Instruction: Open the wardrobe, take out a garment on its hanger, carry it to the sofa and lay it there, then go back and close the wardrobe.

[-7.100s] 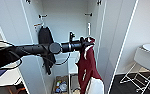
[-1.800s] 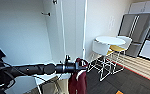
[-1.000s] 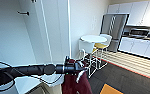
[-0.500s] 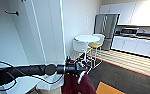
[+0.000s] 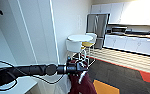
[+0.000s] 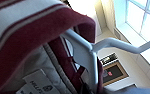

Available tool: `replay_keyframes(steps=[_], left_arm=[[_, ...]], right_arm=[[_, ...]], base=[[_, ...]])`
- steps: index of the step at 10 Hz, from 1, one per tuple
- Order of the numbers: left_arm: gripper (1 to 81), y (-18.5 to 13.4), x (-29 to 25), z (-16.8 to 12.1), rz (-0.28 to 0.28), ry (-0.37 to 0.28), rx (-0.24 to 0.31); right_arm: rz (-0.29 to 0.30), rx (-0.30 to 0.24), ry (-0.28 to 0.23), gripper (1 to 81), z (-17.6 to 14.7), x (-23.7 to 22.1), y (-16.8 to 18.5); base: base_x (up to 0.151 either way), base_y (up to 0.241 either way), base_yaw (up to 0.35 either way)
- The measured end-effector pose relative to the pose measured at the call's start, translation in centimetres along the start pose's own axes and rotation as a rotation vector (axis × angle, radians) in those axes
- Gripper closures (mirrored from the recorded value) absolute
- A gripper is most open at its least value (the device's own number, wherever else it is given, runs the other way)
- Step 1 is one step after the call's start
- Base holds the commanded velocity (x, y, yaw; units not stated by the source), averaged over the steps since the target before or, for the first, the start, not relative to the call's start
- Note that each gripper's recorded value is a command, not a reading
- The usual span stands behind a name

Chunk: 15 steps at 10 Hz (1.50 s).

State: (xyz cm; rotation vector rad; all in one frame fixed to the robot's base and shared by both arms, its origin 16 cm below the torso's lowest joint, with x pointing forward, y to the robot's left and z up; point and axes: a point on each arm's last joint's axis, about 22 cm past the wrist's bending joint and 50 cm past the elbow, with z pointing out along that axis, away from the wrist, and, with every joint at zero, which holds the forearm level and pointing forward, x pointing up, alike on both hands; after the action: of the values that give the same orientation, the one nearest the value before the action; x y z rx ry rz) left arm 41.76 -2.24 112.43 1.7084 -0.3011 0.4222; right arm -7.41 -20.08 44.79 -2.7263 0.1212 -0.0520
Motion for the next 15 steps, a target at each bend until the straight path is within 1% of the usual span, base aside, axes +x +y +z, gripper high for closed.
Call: replay_keyframes(steps=[2, 3, 6, 9, 11, 15], left_arm=[[81.1, 0.0, 0.0, 0.1, 0.000, -0.003, -0.001], [81.1, 0.5, -0.5, 0.3, 0.004, -0.009, -0.007], [81.1, 0.5, -0.4, 0.6, 0.005, -0.012, -0.010], [81.1, 0.5, -0.5, 0.7, 0.007, -0.014, -0.011], [81.1, 0.7, -0.7, 0.9, 0.007, -0.019, -0.015], [81.1, 0.4, -1.3, 1.0, 0.006, -0.041, -0.005]], right_arm=[[0.001, 0.000, -0.001, 1.0, 0.0, -0.1, 0.0], [0.002, 0.000, -0.007, 1.0, -0.1, -0.7, 0.0], [0.000, 0.001, 0.004, 1.0, 0.0, 0.1, -0.1], [0.000, 0.002, 0.003, 1.0, 0.1, 0.1, -0.2], [-0.002, -0.014, 0.003, 1.0, 0.1, 0.1, 0.5], [-0.003, -0.010, 0.003, 1.0, 0.4, 0.1, 0.0]], base=[[0.000, 0.000, -0.289], [0.000, 0.000, -0.292], [0.000, 0.000, -0.292], [0.000, 0.000, -0.294], [0.000, 0.000, -0.297], [0.000, 0.000, -0.298]])
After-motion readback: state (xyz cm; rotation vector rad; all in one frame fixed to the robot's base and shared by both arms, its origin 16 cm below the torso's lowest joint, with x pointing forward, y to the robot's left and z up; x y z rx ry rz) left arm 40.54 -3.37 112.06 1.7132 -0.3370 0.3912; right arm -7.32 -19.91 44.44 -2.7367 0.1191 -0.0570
